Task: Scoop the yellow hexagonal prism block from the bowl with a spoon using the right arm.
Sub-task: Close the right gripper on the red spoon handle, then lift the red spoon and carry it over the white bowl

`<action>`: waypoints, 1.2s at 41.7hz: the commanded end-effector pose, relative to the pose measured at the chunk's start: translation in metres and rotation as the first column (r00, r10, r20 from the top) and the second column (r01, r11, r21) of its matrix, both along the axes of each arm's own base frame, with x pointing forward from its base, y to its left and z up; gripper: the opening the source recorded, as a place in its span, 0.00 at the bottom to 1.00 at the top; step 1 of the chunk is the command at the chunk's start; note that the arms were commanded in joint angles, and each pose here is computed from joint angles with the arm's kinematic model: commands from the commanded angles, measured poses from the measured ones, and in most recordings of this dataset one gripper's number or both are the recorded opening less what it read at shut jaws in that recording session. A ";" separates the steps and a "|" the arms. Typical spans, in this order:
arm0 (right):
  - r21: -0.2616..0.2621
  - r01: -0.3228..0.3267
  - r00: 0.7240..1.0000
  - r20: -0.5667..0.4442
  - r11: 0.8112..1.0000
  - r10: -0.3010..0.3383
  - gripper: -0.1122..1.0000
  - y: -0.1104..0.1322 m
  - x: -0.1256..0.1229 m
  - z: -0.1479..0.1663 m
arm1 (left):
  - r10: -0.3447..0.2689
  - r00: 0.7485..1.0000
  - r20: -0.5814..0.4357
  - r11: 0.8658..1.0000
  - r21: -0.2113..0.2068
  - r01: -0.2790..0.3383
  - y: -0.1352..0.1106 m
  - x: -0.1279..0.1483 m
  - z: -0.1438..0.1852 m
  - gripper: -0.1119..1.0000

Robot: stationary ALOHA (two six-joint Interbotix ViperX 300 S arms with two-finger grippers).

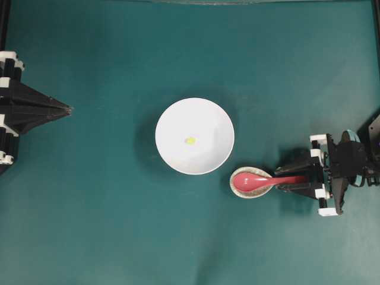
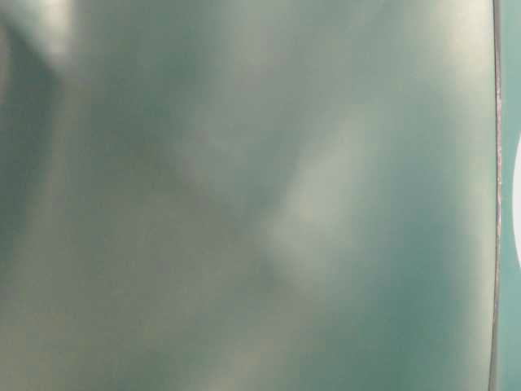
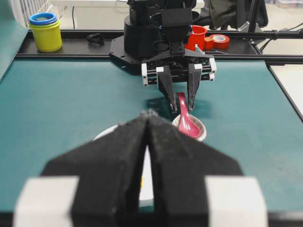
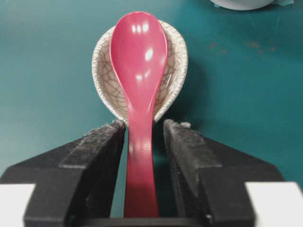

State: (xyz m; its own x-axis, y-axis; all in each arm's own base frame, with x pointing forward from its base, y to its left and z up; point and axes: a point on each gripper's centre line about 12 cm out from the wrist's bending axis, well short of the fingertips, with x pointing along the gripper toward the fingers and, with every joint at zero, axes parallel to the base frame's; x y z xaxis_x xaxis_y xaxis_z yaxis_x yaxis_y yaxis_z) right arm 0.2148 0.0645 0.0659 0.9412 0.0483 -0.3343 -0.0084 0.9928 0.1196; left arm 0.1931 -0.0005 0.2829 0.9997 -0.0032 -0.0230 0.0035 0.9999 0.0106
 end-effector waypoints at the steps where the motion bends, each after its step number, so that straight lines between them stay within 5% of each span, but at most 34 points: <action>1: 0.005 -0.002 1.000 0.015 1.000 0.002 0.48 0.001 0.001 0.003 | 0.000 1.000 0.021 1.000 0.000 0.000 0.000 0.003 0.009 0.10; 8: 0.004 -0.002 1.000 0.014 1.000 0.002 0.30 0.001 0.001 0.003 | -0.002 1.000 0.021 1.000 0.001 0.002 0.000 0.003 0.009 0.10; 37: 0.086 -0.008 0.999 0.040 0.996 0.005 0.30 0.003 0.000 0.031 | 0.000 1.000 0.025 1.000 0.000 0.000 0.000 0.003 0.009 0.10; 50: 0.187 0.021 1.000 0.009 0.982 -0.024 0.30 -0.002 0.005 0.058 | -0.002 1.000 0.028 1.000 0.000 0.002 0.000 0.003 0.010 0.10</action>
